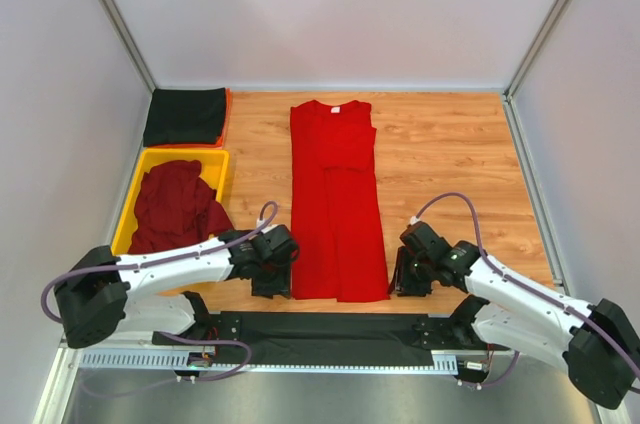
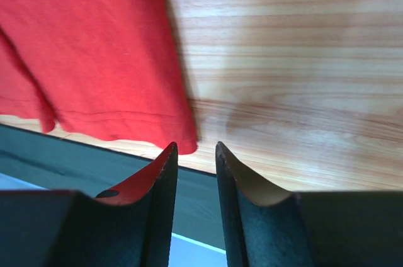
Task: Fold and stack the t-shirts
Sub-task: Fold the tshirt
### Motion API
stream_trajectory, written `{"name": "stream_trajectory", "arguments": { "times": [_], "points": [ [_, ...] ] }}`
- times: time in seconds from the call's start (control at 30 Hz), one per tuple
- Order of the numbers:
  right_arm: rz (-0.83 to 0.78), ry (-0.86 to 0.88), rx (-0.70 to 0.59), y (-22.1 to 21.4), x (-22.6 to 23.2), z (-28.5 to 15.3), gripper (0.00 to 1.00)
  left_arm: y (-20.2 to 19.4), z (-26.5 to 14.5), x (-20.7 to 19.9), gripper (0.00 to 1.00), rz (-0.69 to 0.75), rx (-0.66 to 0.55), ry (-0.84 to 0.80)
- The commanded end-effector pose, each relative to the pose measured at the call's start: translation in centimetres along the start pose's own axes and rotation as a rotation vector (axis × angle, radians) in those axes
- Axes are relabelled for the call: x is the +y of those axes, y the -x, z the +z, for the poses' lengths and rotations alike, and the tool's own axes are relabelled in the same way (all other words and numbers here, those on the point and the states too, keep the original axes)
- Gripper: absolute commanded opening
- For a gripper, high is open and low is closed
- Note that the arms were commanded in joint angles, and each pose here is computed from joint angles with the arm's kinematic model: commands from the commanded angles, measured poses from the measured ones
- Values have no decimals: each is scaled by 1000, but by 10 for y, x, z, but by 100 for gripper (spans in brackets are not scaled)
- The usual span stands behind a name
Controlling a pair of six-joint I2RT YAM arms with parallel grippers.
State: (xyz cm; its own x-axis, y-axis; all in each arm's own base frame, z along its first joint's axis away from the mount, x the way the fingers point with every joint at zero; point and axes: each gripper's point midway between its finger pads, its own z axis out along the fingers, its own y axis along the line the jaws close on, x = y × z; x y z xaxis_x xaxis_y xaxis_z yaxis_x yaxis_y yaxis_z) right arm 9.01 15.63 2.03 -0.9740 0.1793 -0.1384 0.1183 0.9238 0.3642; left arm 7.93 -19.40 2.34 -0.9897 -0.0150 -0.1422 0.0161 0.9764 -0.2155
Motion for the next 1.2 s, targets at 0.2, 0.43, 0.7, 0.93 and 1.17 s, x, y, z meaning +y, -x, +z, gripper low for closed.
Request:
{"name": "stream_trajectory", "arguments": {
  "times": [0.2, 0.43, 0.7, 0.93, 1.17],
  "points": [
    [2, 76, -33, 13, 26, -10, 36, 18, -18, -30, 58, -24, -72, -186],
    [9, 27, -1, 6, 13, 8, 36, 7, 8, -20, 59, -43, -6, -151],
    [20, 22, 4, 2, 9, 14, 32, 2, 20, -9, 43, -32, 19, -98],
    [29, 61, 4, 2, 16, 15, 26, 1, 19, -10, 14, -35, 22, -108],
    [34, 61, 3, -1, 13, 13, 5, -3, 17, -12, 0, -38, 30, -135]
  ]
}}
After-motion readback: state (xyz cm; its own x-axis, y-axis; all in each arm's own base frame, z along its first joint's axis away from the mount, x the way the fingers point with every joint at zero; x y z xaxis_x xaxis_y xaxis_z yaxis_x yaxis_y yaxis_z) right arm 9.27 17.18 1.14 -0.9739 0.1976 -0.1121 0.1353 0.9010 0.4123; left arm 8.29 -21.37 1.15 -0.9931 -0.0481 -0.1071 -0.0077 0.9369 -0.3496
